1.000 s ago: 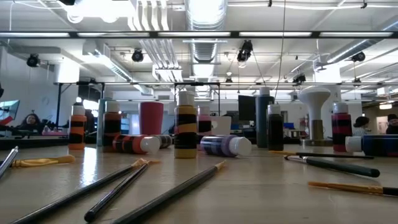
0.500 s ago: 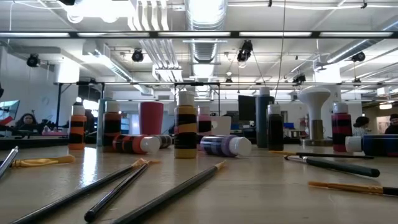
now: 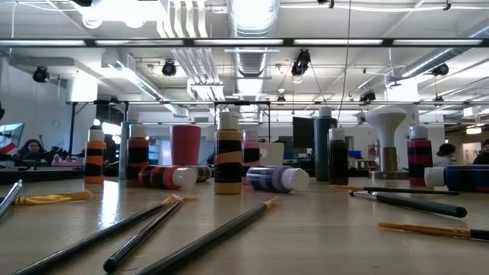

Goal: Pick & Place Paint Supplies
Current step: Put the gold paint brush into the pink cup

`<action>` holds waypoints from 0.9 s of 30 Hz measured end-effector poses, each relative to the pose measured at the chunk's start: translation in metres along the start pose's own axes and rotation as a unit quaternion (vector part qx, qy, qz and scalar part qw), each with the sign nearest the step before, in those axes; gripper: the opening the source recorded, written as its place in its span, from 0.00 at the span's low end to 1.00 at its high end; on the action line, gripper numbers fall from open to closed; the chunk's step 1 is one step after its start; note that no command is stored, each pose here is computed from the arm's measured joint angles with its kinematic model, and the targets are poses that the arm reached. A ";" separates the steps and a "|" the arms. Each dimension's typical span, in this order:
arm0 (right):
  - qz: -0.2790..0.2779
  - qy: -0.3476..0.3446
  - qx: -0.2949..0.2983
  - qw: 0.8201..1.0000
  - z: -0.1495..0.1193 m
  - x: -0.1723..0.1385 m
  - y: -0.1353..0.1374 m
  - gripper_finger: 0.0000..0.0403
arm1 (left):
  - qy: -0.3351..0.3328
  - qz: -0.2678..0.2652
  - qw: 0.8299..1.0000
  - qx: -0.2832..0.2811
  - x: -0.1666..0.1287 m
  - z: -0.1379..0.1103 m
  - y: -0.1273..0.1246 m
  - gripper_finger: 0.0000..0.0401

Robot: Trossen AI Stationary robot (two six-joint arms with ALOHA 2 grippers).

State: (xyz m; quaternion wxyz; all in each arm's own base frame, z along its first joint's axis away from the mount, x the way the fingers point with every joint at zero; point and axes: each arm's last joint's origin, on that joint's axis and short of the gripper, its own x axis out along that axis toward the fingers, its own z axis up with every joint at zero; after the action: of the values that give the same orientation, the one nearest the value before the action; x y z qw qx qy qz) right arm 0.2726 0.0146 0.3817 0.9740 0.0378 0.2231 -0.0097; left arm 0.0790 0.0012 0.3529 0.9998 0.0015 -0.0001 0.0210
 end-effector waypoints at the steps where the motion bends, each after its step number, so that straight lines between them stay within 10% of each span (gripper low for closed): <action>1: 0.006 0.031 -0.003 1.000 -0.007 0.007 0.006 0.76 | 0.000 0.000 1.000 0.000 0.000 0.000 0.000 0.09; 16: -0.033 0.248 -0.088 0.964 -0.084 0.054 0.096 0.53 | 0.000 0.000 1.000 0.000 0.000 0.000 0.000 0.09; 27: -0.063 0.329 -0.110 0.936 -0.127 0.100 0.110 0.53 | 0.000 0.000 1.000 0.000 0.000 0.000 0.000 0.09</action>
State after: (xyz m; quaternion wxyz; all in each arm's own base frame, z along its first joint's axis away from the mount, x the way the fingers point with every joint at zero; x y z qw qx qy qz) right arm 0.3113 0.1343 0.2321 0.8416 -0.0826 0.5327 -0.0338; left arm 0.0790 0.0012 0.3529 0.9998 0.0014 -0.0001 0.0210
